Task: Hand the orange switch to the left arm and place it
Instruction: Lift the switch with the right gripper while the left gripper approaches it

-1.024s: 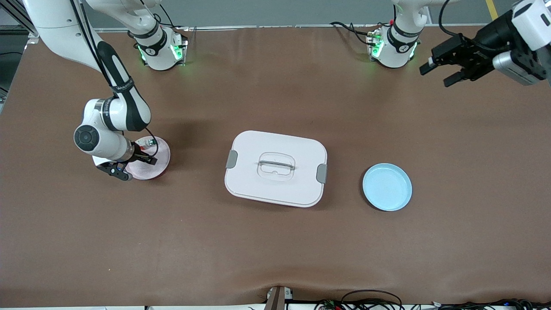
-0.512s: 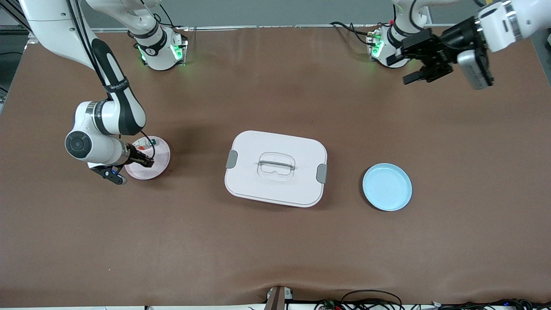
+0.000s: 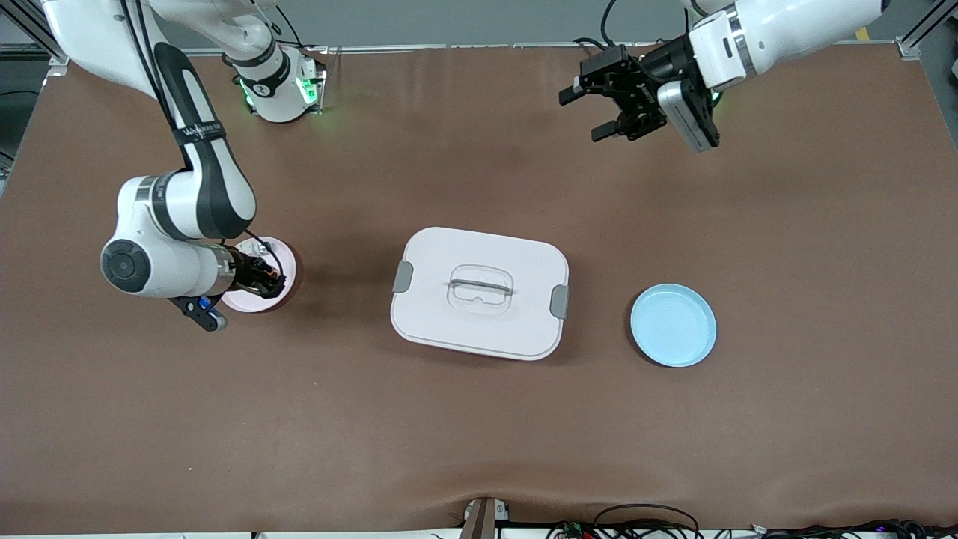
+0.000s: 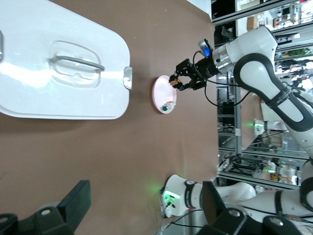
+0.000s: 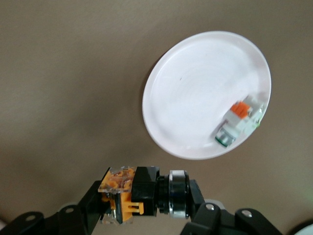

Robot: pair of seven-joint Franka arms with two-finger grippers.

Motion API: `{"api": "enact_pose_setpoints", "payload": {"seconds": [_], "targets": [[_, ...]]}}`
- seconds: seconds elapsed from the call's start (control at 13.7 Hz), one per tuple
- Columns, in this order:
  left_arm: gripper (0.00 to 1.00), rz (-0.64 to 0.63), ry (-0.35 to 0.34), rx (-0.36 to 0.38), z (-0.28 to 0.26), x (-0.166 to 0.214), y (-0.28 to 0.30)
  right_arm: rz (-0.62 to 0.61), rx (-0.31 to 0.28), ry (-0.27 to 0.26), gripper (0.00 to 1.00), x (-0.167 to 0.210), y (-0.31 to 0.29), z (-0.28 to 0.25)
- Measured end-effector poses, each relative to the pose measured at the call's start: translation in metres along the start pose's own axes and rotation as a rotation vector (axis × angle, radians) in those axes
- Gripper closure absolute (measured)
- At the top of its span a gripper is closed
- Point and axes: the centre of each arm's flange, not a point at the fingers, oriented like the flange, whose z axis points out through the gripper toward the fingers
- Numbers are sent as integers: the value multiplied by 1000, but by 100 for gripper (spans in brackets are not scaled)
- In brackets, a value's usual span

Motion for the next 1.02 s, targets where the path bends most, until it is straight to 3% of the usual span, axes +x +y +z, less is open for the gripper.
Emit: {"api": "enact_pose_setpoints", "payload": {"seconds": [0.15,0.37,0.66,1.02], "targets": [[0,-50,8,-84,6,2,3,38,30,-45,28,-10,-9,-26],[0,-146,92,-169,16,13,3,89,62,-42,28,-32,-27,-53],[0,-247,182,-181,58,8,11,158,113,-51,28,-88,-71,-72],[0,-259,142,-171,82,2,12,228,182,-59,28,-144,-109,-105]]}}
